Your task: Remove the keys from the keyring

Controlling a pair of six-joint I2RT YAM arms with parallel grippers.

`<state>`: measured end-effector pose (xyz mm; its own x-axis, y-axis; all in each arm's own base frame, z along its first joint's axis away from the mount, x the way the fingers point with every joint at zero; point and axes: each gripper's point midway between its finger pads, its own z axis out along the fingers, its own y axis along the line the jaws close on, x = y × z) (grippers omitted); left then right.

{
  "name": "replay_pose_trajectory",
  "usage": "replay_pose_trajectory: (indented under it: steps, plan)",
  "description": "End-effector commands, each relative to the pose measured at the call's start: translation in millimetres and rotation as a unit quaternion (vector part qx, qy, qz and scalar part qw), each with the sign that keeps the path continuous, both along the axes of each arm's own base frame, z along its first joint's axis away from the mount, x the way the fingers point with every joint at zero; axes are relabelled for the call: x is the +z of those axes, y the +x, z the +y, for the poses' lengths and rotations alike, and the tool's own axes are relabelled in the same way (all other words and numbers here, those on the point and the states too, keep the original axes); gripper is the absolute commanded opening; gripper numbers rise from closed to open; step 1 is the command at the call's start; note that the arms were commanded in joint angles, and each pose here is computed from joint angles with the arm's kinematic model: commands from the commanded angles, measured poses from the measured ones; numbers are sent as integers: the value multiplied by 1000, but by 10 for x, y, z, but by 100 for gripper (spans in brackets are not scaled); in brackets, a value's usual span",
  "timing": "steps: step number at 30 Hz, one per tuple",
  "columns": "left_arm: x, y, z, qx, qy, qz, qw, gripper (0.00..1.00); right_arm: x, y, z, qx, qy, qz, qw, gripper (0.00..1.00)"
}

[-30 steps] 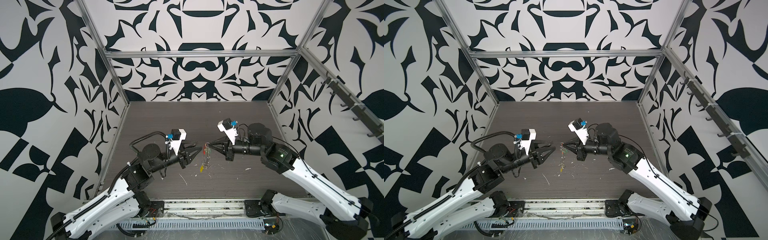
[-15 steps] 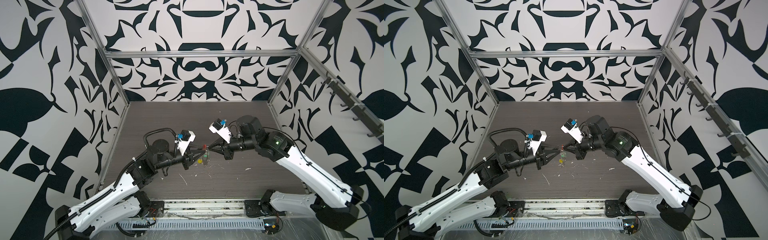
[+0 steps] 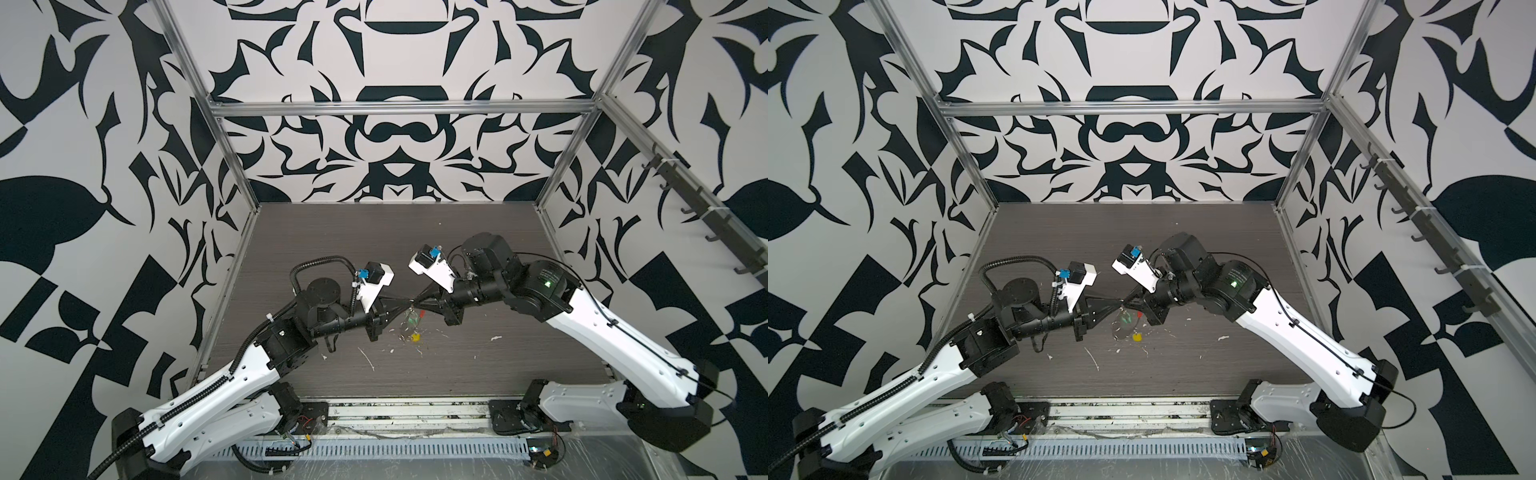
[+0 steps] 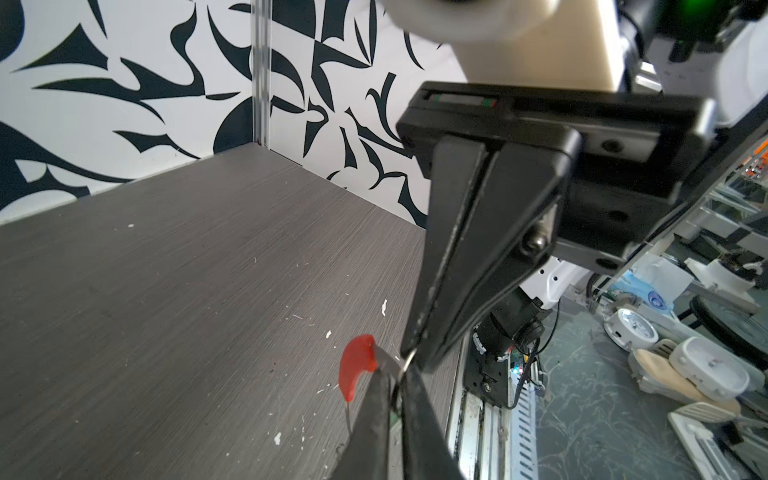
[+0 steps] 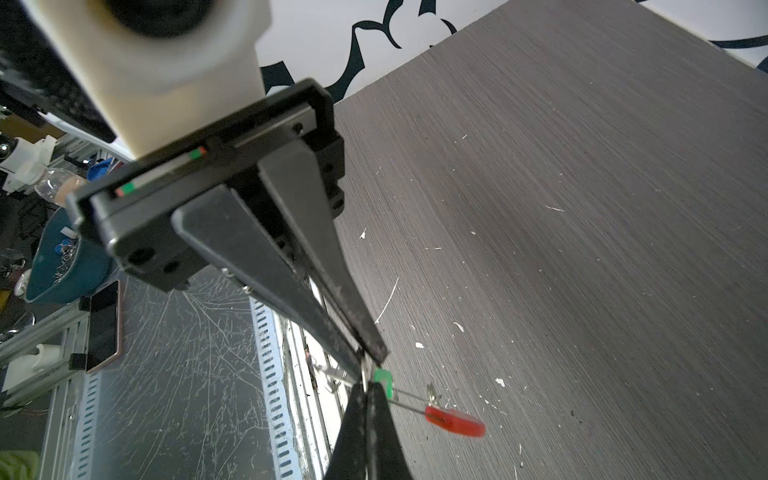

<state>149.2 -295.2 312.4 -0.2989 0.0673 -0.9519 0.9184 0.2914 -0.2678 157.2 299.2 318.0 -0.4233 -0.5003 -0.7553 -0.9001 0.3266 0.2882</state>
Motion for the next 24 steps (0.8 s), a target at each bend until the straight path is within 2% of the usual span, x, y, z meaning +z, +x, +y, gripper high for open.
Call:
replay_pose_trajectory:
  steps: [1,3,7,8,11,15,21,24]
  plan:
    - [206,-45,-27,-15,-27,-13,999,5,244,-14,52,9,31,-30,999,0]
    - [208,-53,-29,-17,-30,-13,999,1,277,-6,70,7,41,-33,999,0]
    - [239,-39,-17,-11,-40,-15,999,0,338,33,87,-8,64,-42,997,0]
    - [248,-25,-7,-6,-45,-17,999,0,360,50,82,-15,73,-46,996,3]
    - [295,17,39,14,-64,-25,998,0,500,66,61,-36,130,-67,989,26]
    - [413,69,137,45,-105,-38,993,0,696,38,8,-57,234,-94,966,35]
    - [578,81,204,59,-154,-43,985,0,849,112,-145,-109,345,-122,924,36]
    - [621,80,212,59,-169,-41,983,0,901,102,-151,-109,379,-114,912,36]
